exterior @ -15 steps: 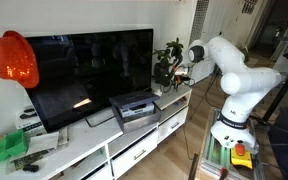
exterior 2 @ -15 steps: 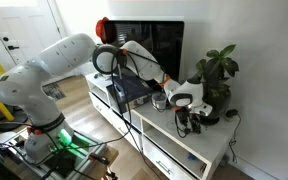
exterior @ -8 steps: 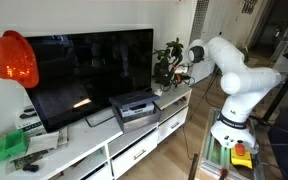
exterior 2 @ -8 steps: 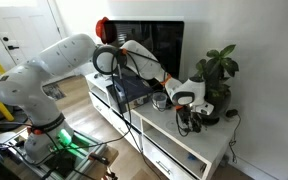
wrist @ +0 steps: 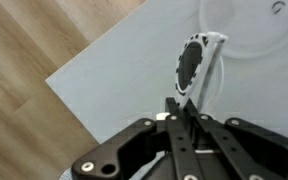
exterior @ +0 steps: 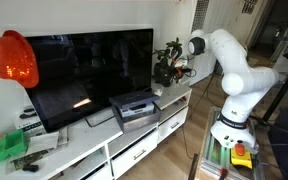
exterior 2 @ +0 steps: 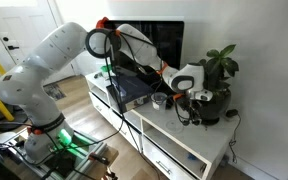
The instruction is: Remove the lid from the plastic bowl, put it on the table, put the sunglasses inside the bowl and then cover the bowl with the plastic lid
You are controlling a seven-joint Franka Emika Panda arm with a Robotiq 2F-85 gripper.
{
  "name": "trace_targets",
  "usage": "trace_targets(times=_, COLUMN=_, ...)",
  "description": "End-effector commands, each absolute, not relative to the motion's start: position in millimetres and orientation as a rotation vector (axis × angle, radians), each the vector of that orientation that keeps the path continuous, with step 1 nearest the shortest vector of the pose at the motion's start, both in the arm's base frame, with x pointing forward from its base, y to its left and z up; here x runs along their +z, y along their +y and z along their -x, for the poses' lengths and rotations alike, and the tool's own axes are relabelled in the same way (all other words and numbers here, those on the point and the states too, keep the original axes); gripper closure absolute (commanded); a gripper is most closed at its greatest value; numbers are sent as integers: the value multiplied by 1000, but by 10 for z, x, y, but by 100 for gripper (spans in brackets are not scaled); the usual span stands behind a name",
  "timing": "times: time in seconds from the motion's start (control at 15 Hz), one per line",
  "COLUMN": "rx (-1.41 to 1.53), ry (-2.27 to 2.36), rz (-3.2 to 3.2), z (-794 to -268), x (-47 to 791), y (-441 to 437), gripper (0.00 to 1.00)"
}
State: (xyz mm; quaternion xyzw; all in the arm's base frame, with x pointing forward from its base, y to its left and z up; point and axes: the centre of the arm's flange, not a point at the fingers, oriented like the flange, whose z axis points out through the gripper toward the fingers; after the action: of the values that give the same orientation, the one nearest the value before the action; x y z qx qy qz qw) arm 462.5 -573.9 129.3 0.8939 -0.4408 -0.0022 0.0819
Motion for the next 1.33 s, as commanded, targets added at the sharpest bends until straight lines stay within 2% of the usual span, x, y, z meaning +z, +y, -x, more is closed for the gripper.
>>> trace_targets(times=0.0, rx=-102, ry=-1156, rz=-2736, z=-4421, x=1897, y=-5153, gripper=96)
trace_targets(times=0.53, rx=18, ry=-838, rz=-2806, z=-4807, x=2241, y=-4159, gripper=97)
trace_targets(times=0.67, rx=49, ry=-819, rz=-2893, z=-4977, x=2259, y=-4111, gripper=98)
trace_targets(times=0.73, rx=30, ry=-844, rz=-2844, z=-5055, x=2160, y=-4229, gripper=91)
trace_targets(times=1.0, rx=39, ry=-823, rz=-2865, z=-5098, x=2180, y=-4146, gripper=91)
trace_targets(times=1.07, rx=39, ry=-824, rz=-2864, z=-5089, x=2181, y=-4158, gripper=98)
trace_targets(times=1.27, rx=60, ry=-750, rz=-2828, z=-5095, x=2134, y=-4007, gripper=98)
